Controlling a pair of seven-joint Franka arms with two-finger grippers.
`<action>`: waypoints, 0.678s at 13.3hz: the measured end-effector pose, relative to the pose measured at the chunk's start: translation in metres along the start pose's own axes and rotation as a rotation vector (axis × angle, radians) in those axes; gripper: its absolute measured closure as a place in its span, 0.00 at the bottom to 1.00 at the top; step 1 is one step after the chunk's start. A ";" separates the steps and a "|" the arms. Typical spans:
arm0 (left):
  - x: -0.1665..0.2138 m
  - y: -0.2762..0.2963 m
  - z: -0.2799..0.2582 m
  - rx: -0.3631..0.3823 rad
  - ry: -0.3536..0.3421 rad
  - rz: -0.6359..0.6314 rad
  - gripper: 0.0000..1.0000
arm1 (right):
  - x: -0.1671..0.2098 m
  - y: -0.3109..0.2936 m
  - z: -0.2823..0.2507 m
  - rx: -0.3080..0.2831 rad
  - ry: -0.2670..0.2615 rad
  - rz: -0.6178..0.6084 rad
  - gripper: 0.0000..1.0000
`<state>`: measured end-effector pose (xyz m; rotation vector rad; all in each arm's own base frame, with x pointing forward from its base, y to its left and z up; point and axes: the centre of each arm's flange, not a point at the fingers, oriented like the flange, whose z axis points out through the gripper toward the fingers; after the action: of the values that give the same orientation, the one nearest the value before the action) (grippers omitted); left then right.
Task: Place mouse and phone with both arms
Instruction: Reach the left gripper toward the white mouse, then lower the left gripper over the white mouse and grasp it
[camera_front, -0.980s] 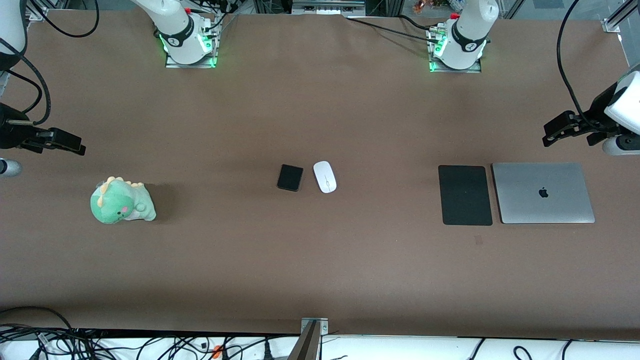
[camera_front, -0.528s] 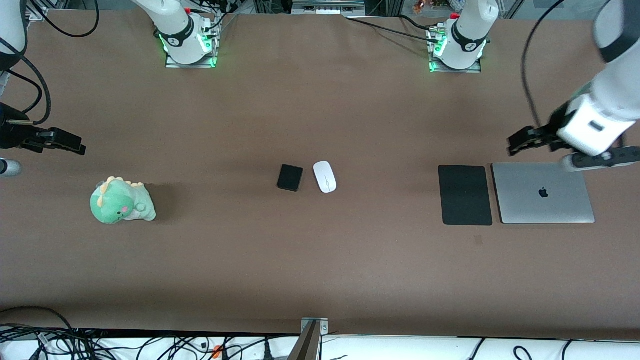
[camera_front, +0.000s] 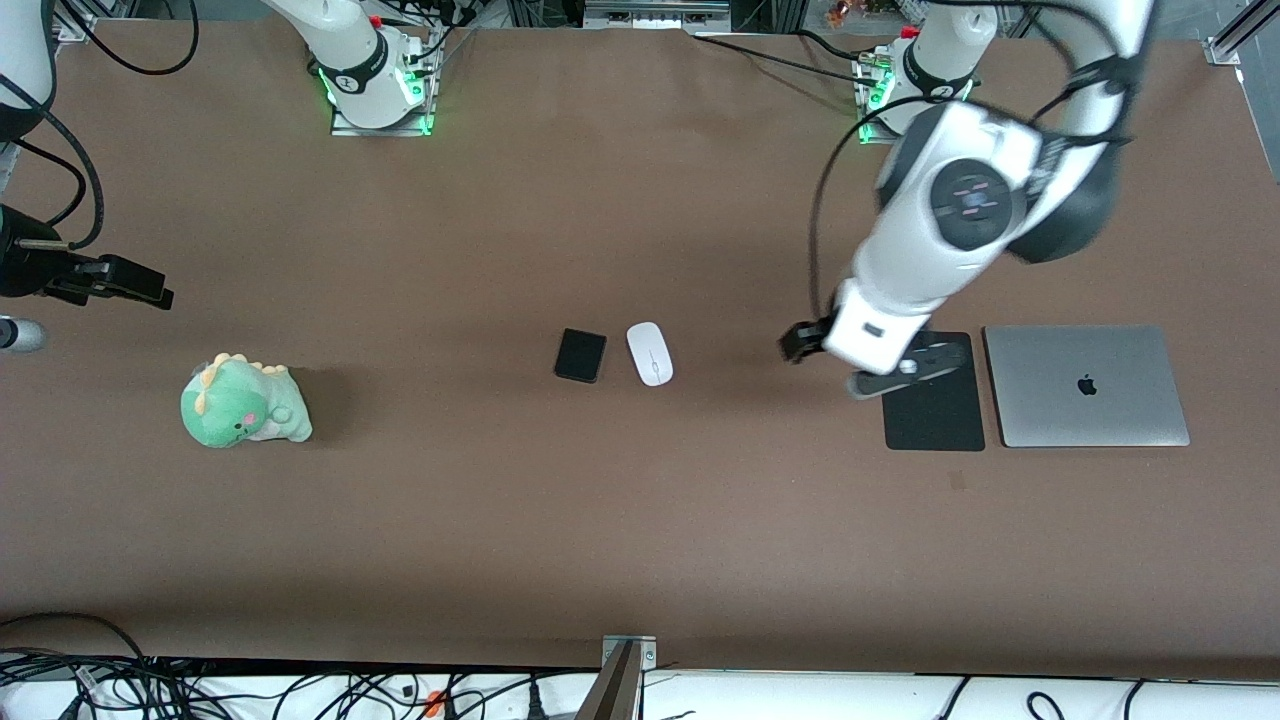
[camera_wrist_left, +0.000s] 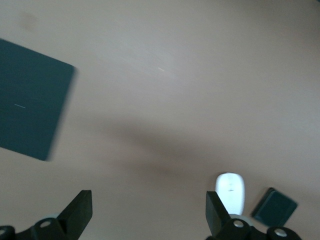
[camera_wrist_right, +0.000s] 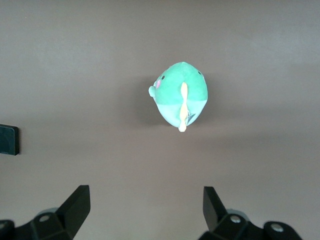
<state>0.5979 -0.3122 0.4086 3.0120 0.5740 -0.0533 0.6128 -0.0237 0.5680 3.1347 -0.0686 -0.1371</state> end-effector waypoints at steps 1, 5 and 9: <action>-0.018 0.025 0.028 -0.007 0.002 -0.013 0.00 | 0.000 0.000 0.001 0.000 -0.005 -0.001 0.00; -0.078 0.094 0.127 0.004 -0.017 -0.047 0.00 | 0.000 -0.002 0.002 0.000 -0.008 -0.003 0.00; -0.099 0.130 0.187 -0.010 -0.016 -0.071 0.00 | 0.000 -0.006 0.003 -0.001 -0.010 -0.010 0.00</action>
<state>0.5498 -0.4845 0.2356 2.9779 0.6772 -0.0788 0.6127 -0.0173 0.5654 3.1338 -0.0524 -0.1535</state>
